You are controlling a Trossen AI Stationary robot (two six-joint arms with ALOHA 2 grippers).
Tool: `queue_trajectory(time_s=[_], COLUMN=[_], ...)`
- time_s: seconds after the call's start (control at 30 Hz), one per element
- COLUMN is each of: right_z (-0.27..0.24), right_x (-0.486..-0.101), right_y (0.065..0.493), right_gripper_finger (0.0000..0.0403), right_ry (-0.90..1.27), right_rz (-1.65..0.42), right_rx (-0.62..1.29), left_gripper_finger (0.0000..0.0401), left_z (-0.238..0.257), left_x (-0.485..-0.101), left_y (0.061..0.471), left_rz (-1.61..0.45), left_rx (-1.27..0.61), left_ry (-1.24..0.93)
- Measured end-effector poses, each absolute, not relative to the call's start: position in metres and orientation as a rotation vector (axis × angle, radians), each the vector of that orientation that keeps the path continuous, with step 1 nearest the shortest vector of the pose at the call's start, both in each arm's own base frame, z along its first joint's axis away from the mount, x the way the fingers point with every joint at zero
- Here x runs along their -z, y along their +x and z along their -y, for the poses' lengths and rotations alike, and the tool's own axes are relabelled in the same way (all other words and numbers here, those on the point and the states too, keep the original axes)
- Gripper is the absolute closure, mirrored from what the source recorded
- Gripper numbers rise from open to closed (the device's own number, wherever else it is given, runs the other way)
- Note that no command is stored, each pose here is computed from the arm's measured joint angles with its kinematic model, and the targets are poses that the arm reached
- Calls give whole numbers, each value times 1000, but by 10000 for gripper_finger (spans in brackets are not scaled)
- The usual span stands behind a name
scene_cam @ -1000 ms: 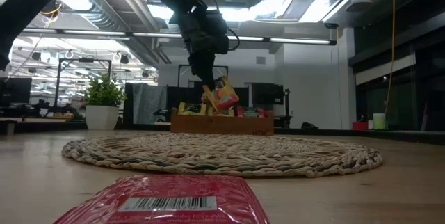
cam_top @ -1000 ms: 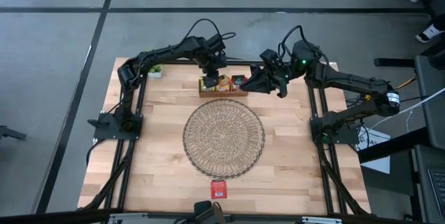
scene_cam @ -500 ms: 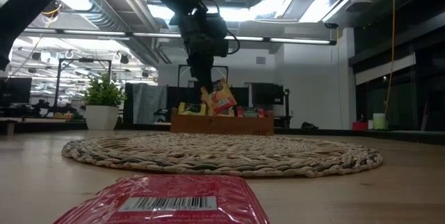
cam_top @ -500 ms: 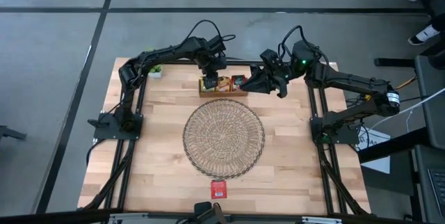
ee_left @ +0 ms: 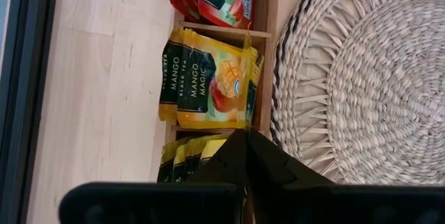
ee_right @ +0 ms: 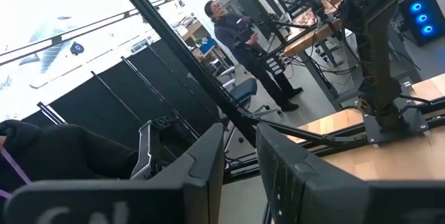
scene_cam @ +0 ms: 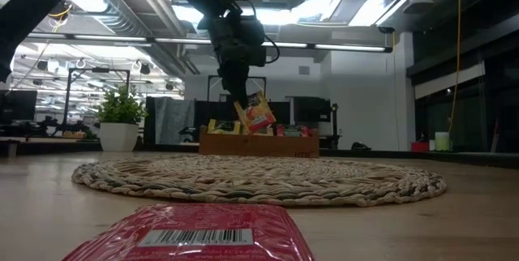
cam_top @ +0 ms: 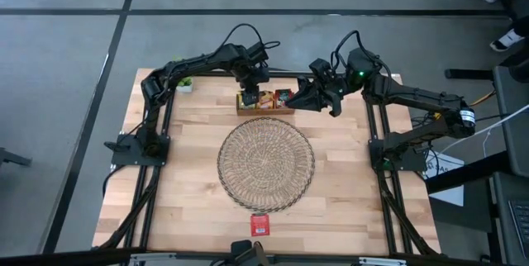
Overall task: Pick & Place Tea
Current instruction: Put the orange tea bag into the middle of the wooden organizer
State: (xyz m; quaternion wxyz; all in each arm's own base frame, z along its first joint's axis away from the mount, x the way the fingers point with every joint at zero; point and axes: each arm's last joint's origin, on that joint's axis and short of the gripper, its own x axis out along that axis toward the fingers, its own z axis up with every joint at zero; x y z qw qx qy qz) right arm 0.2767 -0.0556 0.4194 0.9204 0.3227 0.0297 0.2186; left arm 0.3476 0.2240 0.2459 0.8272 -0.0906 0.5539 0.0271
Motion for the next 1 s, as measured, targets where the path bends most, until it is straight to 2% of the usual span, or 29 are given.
queue_trajectory(time_s=[0.67,1.0], right_z=[56,55], right_x=[-420,-419], right_y=[277,277], right_gripper_finger=[315,315], right_ry=[658,658], right_rz=[-59,-60], right_rx=[-450,-450], left_gripper_finger=[398,354], left_z=[-223,-222], left_x=[-237,-238], left_y=[346,350], left_rz=[-1195,-1170], left_rx=[-64,-60], left_ry=[-204,-178])
